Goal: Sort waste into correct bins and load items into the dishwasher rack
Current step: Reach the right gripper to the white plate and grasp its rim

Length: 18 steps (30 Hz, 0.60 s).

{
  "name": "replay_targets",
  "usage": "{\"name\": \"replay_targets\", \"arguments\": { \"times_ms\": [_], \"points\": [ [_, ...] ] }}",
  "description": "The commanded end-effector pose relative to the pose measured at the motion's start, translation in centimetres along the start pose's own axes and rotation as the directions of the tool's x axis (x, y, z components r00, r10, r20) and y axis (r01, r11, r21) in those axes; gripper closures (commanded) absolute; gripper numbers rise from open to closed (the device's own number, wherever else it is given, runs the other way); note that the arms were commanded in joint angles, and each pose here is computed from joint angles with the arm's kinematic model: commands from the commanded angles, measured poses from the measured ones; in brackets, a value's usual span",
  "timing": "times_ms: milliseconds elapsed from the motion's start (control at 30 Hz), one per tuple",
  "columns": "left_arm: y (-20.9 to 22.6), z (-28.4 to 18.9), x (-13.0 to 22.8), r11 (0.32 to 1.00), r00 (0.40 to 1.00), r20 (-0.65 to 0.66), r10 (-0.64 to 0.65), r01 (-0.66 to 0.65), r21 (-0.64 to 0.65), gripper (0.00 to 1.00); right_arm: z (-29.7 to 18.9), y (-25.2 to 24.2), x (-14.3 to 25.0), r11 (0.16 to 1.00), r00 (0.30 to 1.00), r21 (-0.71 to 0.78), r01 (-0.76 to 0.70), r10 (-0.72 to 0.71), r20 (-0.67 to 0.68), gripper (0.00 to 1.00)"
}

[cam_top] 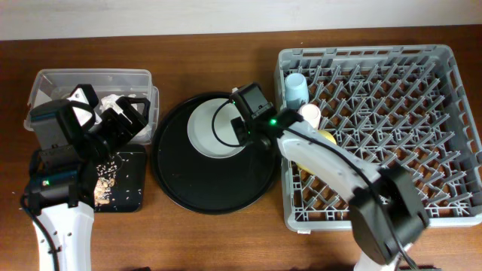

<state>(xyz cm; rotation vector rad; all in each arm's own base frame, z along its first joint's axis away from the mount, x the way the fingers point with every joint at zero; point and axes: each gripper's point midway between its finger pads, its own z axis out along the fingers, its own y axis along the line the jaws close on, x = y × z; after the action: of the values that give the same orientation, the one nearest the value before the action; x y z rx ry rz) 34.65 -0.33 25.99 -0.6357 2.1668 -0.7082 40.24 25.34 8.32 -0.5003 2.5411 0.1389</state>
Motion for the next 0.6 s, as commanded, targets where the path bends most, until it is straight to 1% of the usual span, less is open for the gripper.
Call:
{"name": "replay_targets", "arguments": {
  "times_ms": [0, 133, 233, 367, 467, 500, 567],
  "points": [
    [-0.4, -0.4, -0.6, 1.0, 0.999, 0.02, 0.031, -0.031, 0.004, 0.01, 2.3, -0.2, -0.5, 1.0, 0.999, -0.009, -0.029, 0.029, 0.014, 0.48],
    [-0.4, -0.4, -0.6, 1.0, 0.999, 0.02, 0.031, -0.031, 0.005, 0.01, 5.3, 0.1, 0.4, 0.999, 0.999, -0.016, -0.033, 0.033, -0.004, 0.49],
    [-0.4, -0.4, -0.6, 1.0, 0.999, 0.02, 0.031, -0.031, 0.004, 0.01, 6.6, -0.6, 1.2, 0.998, 0.998, 0.017, -0.064, 0.065, -0.021, 0.49],
    [-0.4, -0.4, -0.6, 1.0, 0.999, 0.02, 0.031, -0.031, 0.005, 0.01, 7.8, -1.3, 2.3, 0.996, 0.994, 0.028, -0.088, 0.089, -0.056, 0.49],
    [-0.4, -0.4, -0.6, 1.0, 0.999, 0.02, 0.031, -0.031, 0.005, 0.01, 8.1, -1.0, 3.0, 0.996, 0.993, 0.006, -0.089, 0.089, -0.084, 0.5],
    [-0.4, -0.4, -0.6, 1.0, 0.999, 0.02, 0.031, -0.031, 0.005, 0.01, 8.1, -0.9, 3.0, 0.996, 0.992, -0.002, -0.089, 0.089, -0.085, 0.53],
    [-0.4, -0.4, -0.6, 1.0, 0.999, 0.02, 0.031, -0.031, 0.005, 0.01, 8.0, -0.6, 2.8, 0.996, 0.993, -0.018, -0.091, 0.089, -0.08, 0.54]
  ]
}}
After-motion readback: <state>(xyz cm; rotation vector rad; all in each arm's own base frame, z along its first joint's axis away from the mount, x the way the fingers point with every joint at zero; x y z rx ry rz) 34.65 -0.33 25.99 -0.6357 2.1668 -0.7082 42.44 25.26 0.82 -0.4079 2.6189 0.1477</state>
